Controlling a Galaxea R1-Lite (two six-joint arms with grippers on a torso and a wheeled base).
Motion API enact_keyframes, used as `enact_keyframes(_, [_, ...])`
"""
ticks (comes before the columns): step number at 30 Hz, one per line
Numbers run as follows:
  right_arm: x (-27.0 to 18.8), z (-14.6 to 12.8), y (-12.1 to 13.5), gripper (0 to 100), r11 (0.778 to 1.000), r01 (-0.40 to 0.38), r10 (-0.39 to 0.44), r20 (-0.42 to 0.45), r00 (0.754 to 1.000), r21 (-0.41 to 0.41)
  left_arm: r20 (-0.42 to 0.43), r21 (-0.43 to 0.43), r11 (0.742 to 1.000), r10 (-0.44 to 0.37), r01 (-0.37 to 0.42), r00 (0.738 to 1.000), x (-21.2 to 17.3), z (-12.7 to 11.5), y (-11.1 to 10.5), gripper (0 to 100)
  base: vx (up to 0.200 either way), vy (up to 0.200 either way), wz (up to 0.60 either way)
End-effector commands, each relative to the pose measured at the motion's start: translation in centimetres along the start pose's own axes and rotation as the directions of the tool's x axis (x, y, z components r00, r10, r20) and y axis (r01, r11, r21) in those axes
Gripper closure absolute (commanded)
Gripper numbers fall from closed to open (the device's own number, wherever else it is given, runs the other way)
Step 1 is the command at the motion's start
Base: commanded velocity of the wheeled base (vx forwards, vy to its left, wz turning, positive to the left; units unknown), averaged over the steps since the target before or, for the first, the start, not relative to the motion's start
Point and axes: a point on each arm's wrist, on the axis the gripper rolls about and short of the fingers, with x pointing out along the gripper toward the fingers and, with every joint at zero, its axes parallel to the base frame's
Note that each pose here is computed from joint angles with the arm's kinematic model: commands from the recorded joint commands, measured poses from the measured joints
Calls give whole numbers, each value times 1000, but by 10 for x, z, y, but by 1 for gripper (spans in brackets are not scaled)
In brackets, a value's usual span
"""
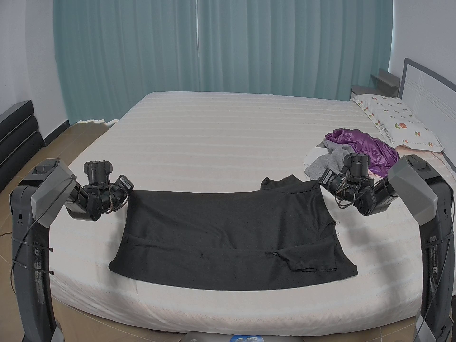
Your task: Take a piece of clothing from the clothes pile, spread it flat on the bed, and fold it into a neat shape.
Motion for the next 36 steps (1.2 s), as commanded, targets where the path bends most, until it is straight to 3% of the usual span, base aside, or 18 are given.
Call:
enact_keyframes(1, [-11, 10, 3, 100, 1000, -9, 9, 23, 1000, 4, 9, 1, 1000, -6, 6, 1000, -3, 4, -3, 100, 0, 0, 0])
enact_keyframes(18, [-21, 11, -6, 100, 998, -39, 36, 61, 997, 56, 7, -4, 1000, -10, 10, 1000, -11, 8, -4, 100, 0, 0, 0])
enact_keyframes(36, [-44, 2, -12, 100, 997, -15, 17, -15, 1000, 82, -2, 6, 1000, -12, 12, 1000, -17, -1, 0, 100, 0, 0, 0])
